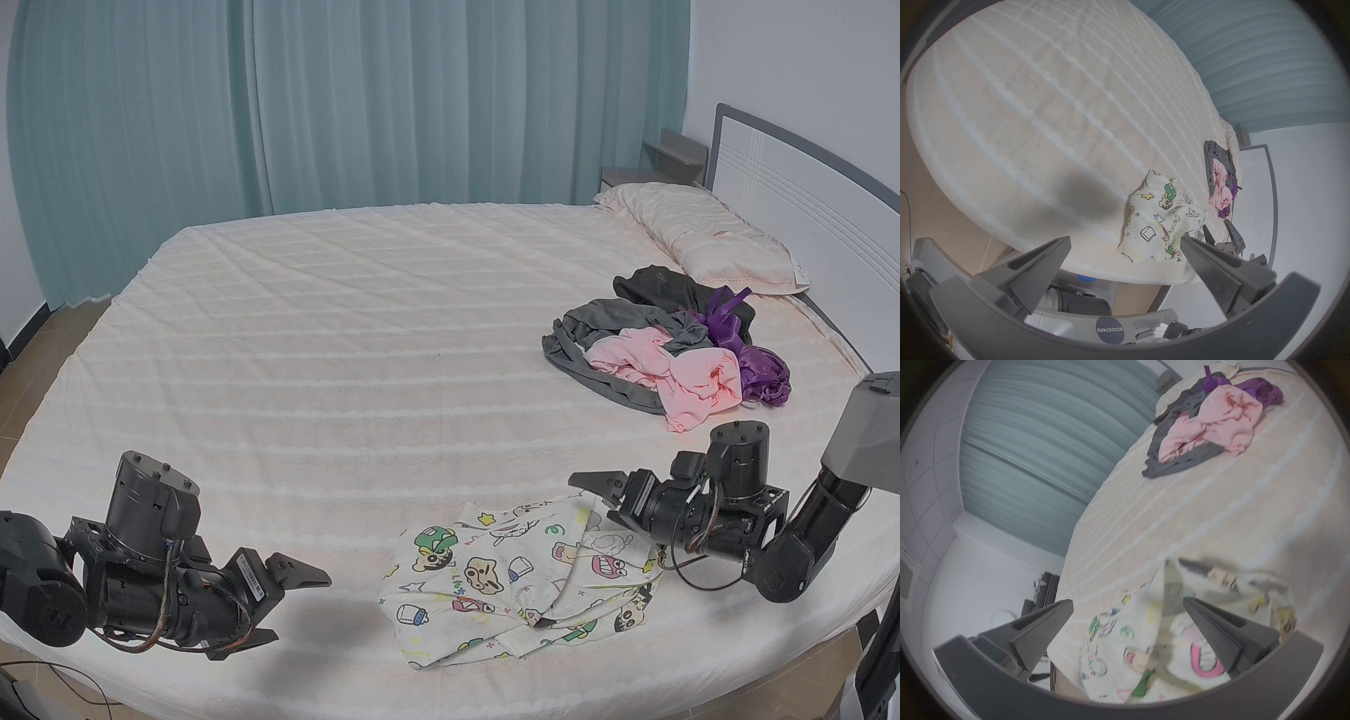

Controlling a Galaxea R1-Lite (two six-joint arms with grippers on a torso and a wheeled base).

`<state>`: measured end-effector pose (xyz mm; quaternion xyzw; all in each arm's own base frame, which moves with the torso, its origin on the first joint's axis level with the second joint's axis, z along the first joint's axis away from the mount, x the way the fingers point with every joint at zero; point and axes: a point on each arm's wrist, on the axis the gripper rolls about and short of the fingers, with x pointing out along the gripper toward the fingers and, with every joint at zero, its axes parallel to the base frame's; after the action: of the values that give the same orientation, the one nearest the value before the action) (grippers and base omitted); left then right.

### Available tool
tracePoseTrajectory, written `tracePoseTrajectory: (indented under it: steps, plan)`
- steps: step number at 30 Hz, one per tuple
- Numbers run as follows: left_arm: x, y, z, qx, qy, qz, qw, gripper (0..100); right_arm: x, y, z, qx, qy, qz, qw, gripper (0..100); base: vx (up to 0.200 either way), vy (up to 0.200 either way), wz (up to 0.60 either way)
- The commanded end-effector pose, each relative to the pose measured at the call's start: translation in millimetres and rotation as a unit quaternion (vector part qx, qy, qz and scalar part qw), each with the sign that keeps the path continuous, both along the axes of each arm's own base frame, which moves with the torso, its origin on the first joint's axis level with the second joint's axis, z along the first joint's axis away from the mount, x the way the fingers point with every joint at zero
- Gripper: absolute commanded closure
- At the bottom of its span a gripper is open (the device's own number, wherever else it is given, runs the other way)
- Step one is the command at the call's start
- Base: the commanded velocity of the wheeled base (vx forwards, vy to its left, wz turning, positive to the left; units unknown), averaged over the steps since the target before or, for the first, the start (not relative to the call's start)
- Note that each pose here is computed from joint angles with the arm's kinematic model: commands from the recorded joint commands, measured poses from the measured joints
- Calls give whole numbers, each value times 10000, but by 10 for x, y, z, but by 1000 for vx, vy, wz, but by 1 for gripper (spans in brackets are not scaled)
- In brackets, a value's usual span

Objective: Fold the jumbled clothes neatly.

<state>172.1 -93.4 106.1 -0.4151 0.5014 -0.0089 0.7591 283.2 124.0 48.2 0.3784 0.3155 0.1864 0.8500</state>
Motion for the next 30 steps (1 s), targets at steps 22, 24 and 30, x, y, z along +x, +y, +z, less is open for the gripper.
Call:
tracePoseTrajectory:
  steps: [22,24,30]
  plan:
    - [22,-13,-64,42,104,-8,9999,0,395,73,-138,10,-11,-97,10000,100,0,0,0]
    - [22,-13,-64,42,104,-8,9999,0,443,40,-121,16,-44,-163,9999,100,0,0,0]
    - [24,-13,-67,45,111,-8,9999,0,637,-39,-103,123,110,-36,9999,100,0,0,0]
